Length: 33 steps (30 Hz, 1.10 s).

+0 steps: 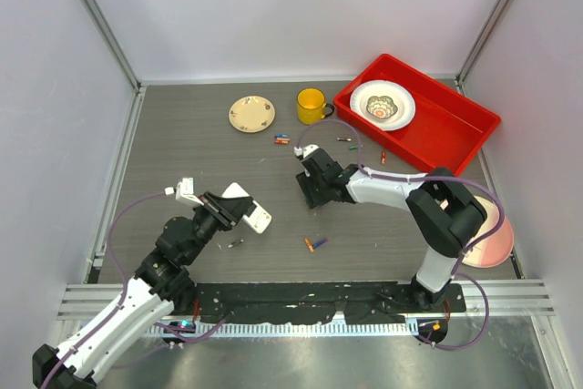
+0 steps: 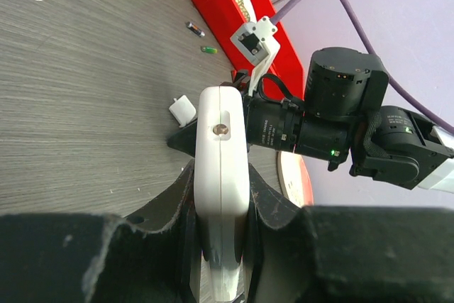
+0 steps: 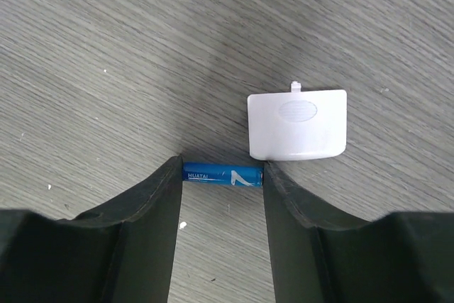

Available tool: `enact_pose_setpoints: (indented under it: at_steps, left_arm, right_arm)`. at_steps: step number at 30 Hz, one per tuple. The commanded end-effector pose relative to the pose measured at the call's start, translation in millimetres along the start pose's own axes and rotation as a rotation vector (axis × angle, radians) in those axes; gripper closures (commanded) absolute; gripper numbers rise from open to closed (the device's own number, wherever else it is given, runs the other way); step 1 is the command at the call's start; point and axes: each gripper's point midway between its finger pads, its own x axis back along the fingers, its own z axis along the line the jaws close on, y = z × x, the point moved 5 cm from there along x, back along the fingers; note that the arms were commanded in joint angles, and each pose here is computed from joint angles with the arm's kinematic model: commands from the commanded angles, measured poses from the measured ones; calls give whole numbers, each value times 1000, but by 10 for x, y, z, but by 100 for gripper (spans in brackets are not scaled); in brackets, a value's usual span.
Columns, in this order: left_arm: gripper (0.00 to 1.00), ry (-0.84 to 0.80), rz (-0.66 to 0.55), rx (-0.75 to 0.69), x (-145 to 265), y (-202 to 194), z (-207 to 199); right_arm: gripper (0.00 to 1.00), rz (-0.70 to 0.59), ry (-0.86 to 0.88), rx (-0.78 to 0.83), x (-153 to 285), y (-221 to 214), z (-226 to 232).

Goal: Load the batteries into the remote control
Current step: Adjust the battery at the center of the board.

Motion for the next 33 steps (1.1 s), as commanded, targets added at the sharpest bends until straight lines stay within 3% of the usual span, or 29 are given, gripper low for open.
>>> enact_pose_setpoints:
  at_steps: [1, 8, 11, 12, 13, 19, 22, 24, 26, 33]
  left_arm:
    - [100, -39, -45, 9, -10, 83, -82]
    - [100, -40, -44, 10, -13, 72, -71]
    - [100, -45, -44, 15, -16, 72, -80]
    - [100, -46, -42, 17, -20, 68, -79]
    - [100, -48, -42, 18, -21, 67, -84]
    - [100, -41, -37, 26, -34, 51, -63]
    - [100, -37, -34, 29, -37, 43, -53]
    - [100, -39, -34, 32, -38, 45, -61]
    - [100, -40, -32, 31, -38, 44, -66]
    - [100, -36, -30, 24, -13, 49, -66]
  right_arm:
    - [58, 46, 30, -78, 4, -260, 14]
    - [75, -93, 62, -278, 351, -53, 115]
    - [86, -140, 43, -396, 466, 30, 123]
    - [95, -143, 30, -435, 473, 32, 110]
    - [99, -144, 4, -482, 468, 26, 94]
    - [99, -127, -153, -818, 311, -91, 141]
    - [99, -122, -328, -918, 221, -191, 176]
    - [99, -90, -456, -915, 152, -327, 126]
    - [99, -101, -483, -959, 142, -250, 200]
    - [96, -49, -555, -872, 26, -313, 197]
